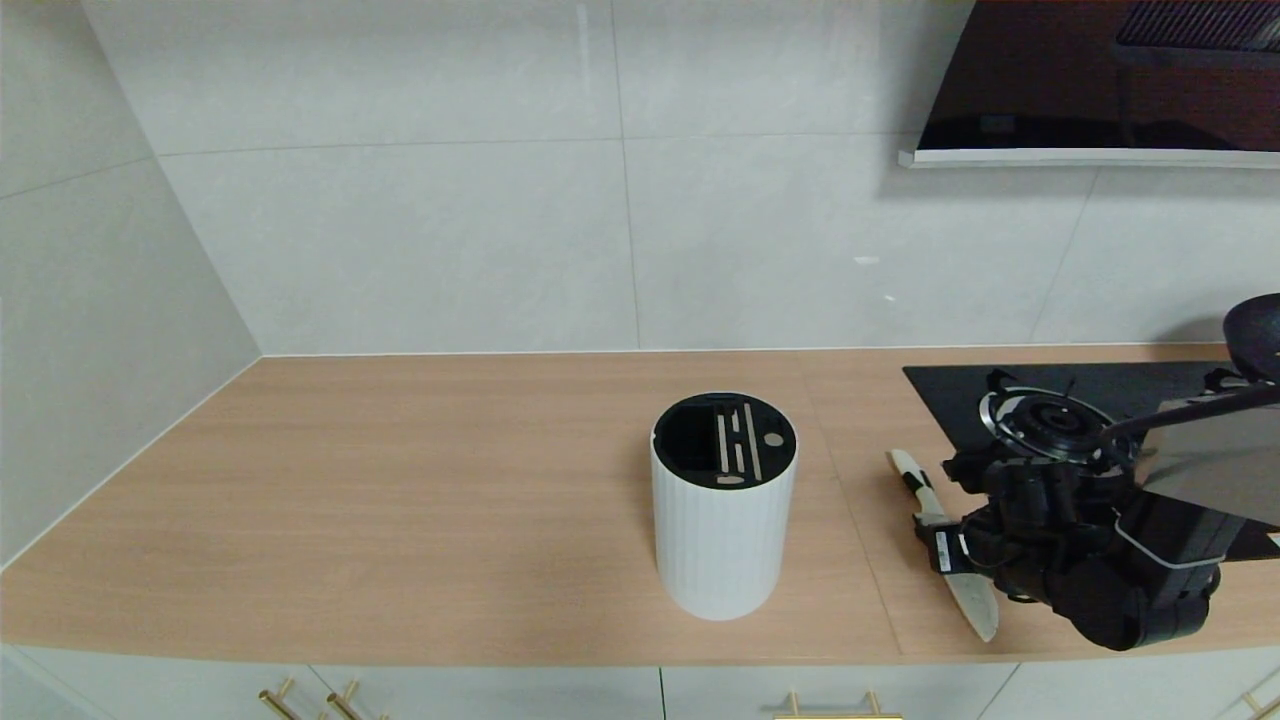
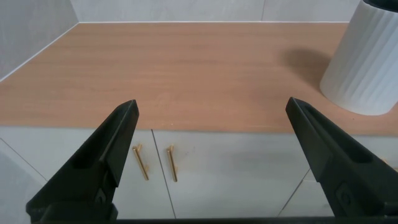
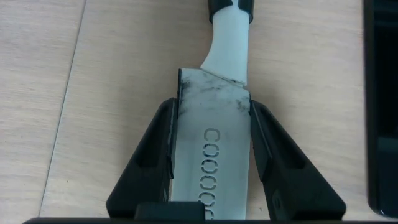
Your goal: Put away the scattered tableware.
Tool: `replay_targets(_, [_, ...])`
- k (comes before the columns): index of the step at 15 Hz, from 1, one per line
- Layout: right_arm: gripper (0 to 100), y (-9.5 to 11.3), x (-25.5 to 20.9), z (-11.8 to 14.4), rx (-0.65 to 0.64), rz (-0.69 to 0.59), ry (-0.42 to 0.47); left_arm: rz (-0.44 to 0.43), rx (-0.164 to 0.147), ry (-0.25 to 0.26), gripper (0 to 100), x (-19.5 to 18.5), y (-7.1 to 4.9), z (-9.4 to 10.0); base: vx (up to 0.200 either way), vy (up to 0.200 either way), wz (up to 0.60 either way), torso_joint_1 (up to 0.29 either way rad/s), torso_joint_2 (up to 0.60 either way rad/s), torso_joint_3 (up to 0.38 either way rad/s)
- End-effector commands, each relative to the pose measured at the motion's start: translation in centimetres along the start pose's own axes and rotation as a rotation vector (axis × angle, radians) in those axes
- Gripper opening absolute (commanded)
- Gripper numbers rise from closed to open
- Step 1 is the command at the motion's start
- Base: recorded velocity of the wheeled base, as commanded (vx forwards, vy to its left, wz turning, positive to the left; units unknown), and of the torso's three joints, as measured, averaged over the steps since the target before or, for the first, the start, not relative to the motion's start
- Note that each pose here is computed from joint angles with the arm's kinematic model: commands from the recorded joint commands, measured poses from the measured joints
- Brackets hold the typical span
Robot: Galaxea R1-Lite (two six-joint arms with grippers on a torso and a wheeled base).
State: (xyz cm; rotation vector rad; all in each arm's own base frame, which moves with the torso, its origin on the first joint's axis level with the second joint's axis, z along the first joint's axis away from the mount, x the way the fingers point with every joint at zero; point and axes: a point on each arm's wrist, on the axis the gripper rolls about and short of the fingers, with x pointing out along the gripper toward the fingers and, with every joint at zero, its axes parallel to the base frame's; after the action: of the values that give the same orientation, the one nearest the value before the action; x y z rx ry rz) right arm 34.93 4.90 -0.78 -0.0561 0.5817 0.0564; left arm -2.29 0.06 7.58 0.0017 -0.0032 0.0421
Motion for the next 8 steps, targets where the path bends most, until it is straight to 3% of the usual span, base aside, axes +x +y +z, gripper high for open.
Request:
replay_targets(1, [0,-0.1,-1.6,2.4,0.023,-0.017,-0.085,0.001,0.006,0.002,100,0.0,0.0,0.0,0.0,0.0,0.0,0.0,0.0,0.0])
replay_targets(4, [0,-0.1,-3.8,4.9,0.03,-0.042,-0.174,0.001,0.004,0.002,100,0.0,0.0,0.0,0.0,0.0,0.0,0.0,0.0,0.0])
replay_targets(6, [0,0.4,-6.3,7.4,0.035,-0.076,-0.274,-0.001,0.03,-0.008,100,0.0,0.0,0.1,0.0,0.0,0.0,0.0,0.0,0.0])
replay_targets(7, [0,0.3,-7.4,8.6,0.039,-0.082,-0.326,-0.004,0.029,-0.049,100,-0.4,0.0,1.4,0.0,0.0,0.0,0.0,0.0,0.0])
replay_targets(8, [0,0.3,-8.6,10.4,0.048,-0.078,-0.386,-0.033,0.02,-0.094,100,-1.1,0.0,3.9,0.0,0.0,0.0,0.0,0.0,0.0])
